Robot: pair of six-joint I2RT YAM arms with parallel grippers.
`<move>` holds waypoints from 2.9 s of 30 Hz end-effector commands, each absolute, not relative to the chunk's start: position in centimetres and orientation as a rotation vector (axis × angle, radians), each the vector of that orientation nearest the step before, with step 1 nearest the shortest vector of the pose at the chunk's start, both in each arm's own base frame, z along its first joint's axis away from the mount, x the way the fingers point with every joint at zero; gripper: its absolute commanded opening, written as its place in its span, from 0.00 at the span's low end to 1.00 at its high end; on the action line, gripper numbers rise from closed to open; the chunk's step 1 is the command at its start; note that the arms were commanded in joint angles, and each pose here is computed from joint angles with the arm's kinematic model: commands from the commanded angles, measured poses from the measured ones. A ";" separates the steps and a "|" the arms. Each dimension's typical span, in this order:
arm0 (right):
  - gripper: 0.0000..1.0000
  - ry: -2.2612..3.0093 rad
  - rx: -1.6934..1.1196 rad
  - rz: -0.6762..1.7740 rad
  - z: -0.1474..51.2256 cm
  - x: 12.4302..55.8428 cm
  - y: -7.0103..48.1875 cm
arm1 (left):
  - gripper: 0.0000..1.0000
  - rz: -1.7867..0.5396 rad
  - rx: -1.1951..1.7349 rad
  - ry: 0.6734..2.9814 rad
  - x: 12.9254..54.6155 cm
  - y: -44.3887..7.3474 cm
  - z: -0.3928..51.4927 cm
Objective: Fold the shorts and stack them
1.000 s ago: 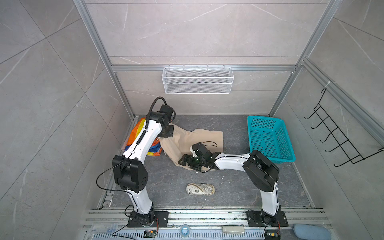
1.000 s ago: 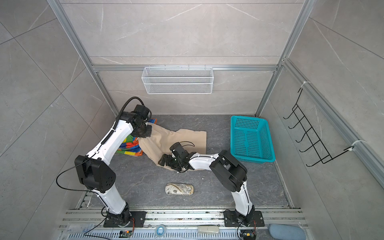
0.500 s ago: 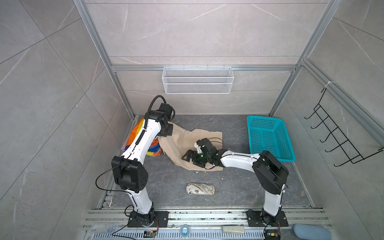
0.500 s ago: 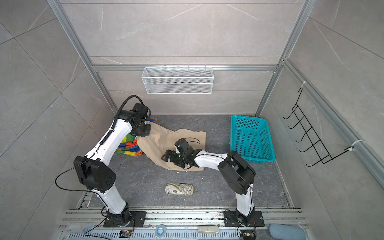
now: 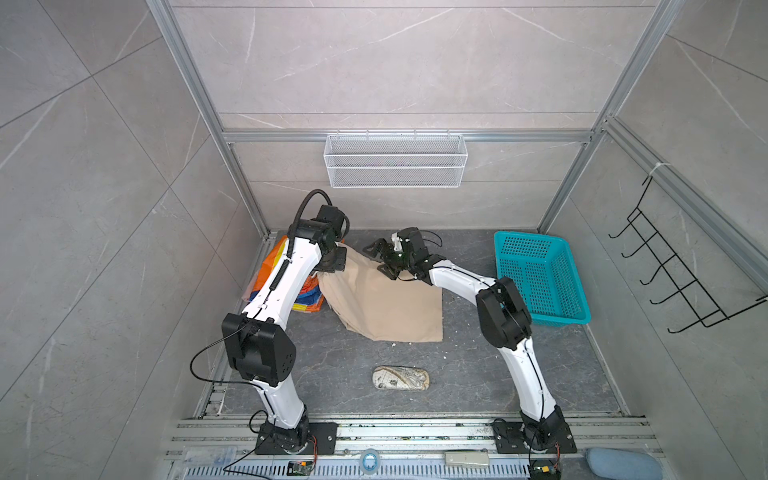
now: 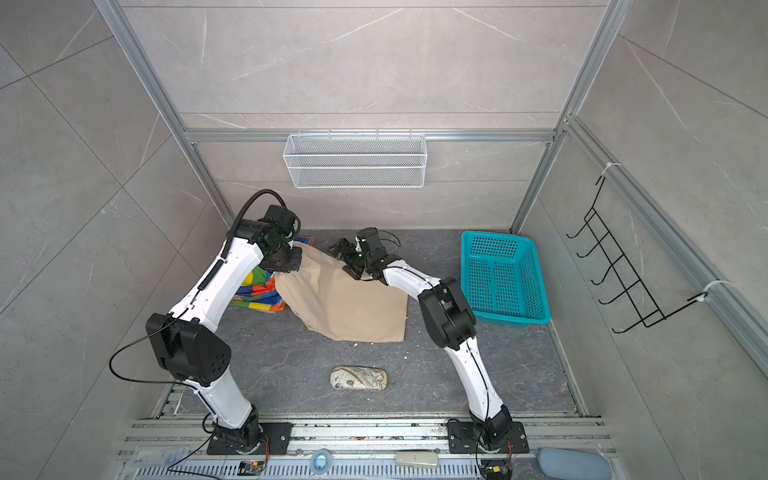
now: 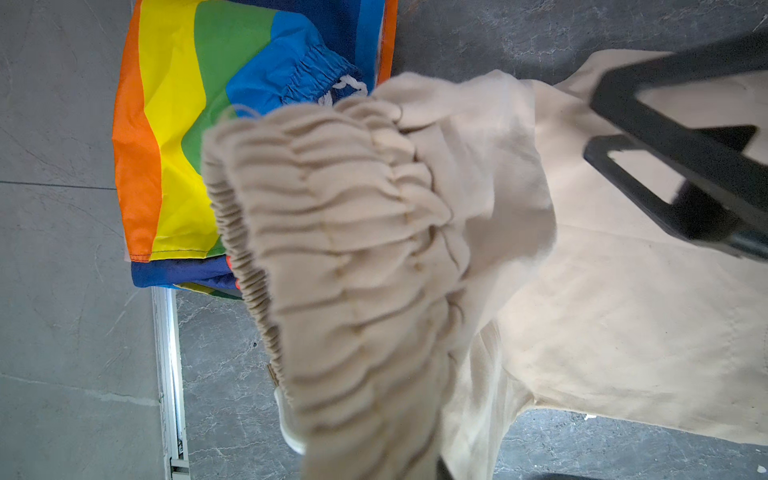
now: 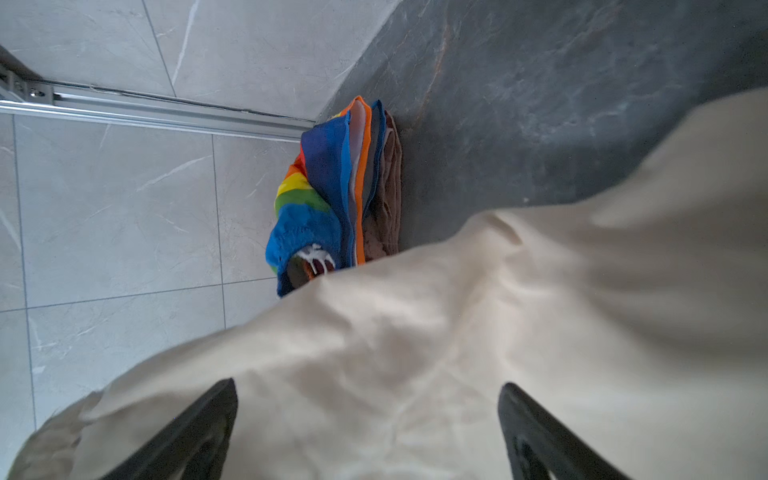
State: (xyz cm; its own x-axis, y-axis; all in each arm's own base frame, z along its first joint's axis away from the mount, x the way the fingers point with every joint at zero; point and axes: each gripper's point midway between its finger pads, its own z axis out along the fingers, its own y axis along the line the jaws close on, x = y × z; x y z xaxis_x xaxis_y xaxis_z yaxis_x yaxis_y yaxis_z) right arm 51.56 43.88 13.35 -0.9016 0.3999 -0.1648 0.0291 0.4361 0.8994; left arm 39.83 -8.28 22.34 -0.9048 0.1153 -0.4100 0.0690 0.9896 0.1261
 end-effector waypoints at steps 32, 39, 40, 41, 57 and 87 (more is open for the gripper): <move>0.99 2.473 0.159 1.224 19.5 48.8 32.4 | 0.00 0.165 0.214 2.682 39.5 -8.8 24.9; 0.99 2.659 0.124 0.915 11.8 41.8 25.1 | 0.00 0.229 0.317 2.721 39.3 -11.2 24.5; 0.99 2.681 0.119 0.879 11.0 41.1 24.4 | 0.00 0.238 0.334 2.725 39.3 -11.6 24.4; 0.99 2.705 0.110 0.829 9.9 40.4 23.7 | 0.00 0.247 0.353 2.726 39.2 -12.1 24.4; 0.99 2.823 0.170 0.805 1.9 36.6 22.3 | 0.11 0.033 0.456 2.824 38.1 -24.8 21.1; 0.99 2.735 0.208 0.878 7.1 33.5 20.3 | 1.00 -0.528 0.250 2.420 40.4 -28.7 29.3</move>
State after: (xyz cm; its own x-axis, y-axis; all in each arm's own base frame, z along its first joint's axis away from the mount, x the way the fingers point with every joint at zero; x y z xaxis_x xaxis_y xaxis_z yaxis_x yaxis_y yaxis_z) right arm 34.46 21.69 5.58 -0.9589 0.2173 -0.1824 0.0550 0.7731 0.6319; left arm 38.90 -30.99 19.87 -0.8845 0.2060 -0.4185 0.3084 0.9314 -0.1933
